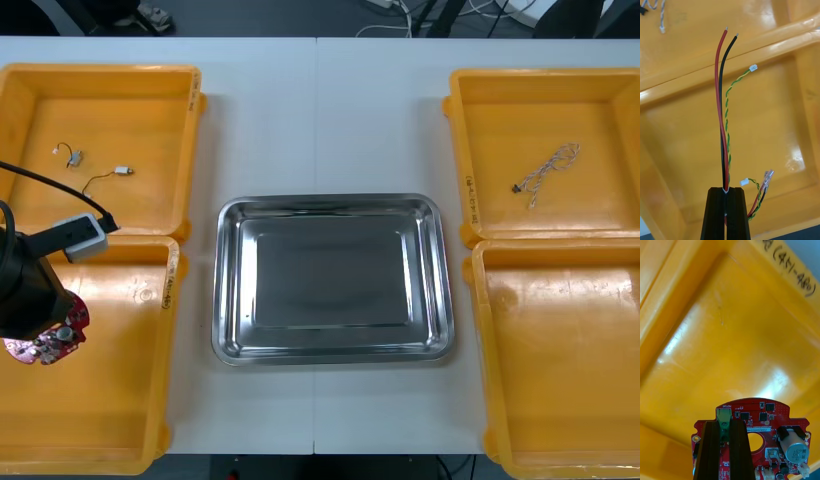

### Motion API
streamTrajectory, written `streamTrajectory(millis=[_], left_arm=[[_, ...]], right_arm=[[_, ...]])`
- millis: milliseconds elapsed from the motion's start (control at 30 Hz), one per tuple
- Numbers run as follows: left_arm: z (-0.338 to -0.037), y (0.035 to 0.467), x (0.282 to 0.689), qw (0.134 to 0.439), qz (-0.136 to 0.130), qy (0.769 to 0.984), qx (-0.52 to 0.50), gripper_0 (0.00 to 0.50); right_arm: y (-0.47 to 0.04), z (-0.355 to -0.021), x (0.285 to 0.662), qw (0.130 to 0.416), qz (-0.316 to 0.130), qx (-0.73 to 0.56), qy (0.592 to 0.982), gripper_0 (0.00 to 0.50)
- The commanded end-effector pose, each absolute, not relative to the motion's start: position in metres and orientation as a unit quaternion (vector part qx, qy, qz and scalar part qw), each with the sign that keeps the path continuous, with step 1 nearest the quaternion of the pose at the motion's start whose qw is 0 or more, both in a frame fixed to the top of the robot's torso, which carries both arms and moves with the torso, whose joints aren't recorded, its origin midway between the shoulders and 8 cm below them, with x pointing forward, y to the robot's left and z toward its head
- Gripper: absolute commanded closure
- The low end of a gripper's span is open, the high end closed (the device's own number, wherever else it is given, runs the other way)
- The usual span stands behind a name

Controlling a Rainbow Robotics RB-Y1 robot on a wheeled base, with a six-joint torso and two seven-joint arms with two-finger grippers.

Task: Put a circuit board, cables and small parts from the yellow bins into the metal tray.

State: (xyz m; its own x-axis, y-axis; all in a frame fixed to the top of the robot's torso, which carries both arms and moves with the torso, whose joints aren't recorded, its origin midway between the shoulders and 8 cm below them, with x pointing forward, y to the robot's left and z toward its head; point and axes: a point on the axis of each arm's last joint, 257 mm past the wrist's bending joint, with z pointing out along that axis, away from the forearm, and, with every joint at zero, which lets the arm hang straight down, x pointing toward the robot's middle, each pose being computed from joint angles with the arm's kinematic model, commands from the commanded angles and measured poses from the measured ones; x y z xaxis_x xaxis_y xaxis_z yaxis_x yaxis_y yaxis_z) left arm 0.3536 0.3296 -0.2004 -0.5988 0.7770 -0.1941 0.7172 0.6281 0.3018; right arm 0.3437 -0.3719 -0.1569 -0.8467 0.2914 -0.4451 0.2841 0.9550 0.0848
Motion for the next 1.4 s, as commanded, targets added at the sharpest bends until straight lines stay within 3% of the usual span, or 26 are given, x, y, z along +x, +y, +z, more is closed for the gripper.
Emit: streamTrajectory(millis=[33, 200, 467, 800, 1400], left_arm=[[-0.169, 0.301, 0.361, 0.197, 0.091, 0.904, 0.369, 0.5], [-0.165, 0.276, 0.354, 0.197, 0.081, 0.911, 0.354, 0.5], [-0.162, 0.218, 0.363, 0.229, 0.046, 0.915, 0.329, 0.5], [-0.172, 0.166, 0.376, 0.249, 0.041, 0.92, 0.3, 0.5], [-0.212, 0.115, 0.389, 0.23, 0.037, 0.943, 0.236, 0.5]], right_arm=[[-0.364, -0.12, 0.356, 0.27, 0.001, 0.091, 0.959, 0.5], [-0.35, -0.117, 0.358, 0.266, -0.005, 0.012, 0.964, 0.5], [-0.321, -0.114, 0.36, 0.257, -0.003, -0.089, 0.962, 0.5], [-0.293, -0.121, 0.355, 0.233, 0.006, -0.163, 0.959, 0.5], [-0.252, -0.141, 0.342, 0.199, -0.012, -0.256, 0.946, 0.5]])
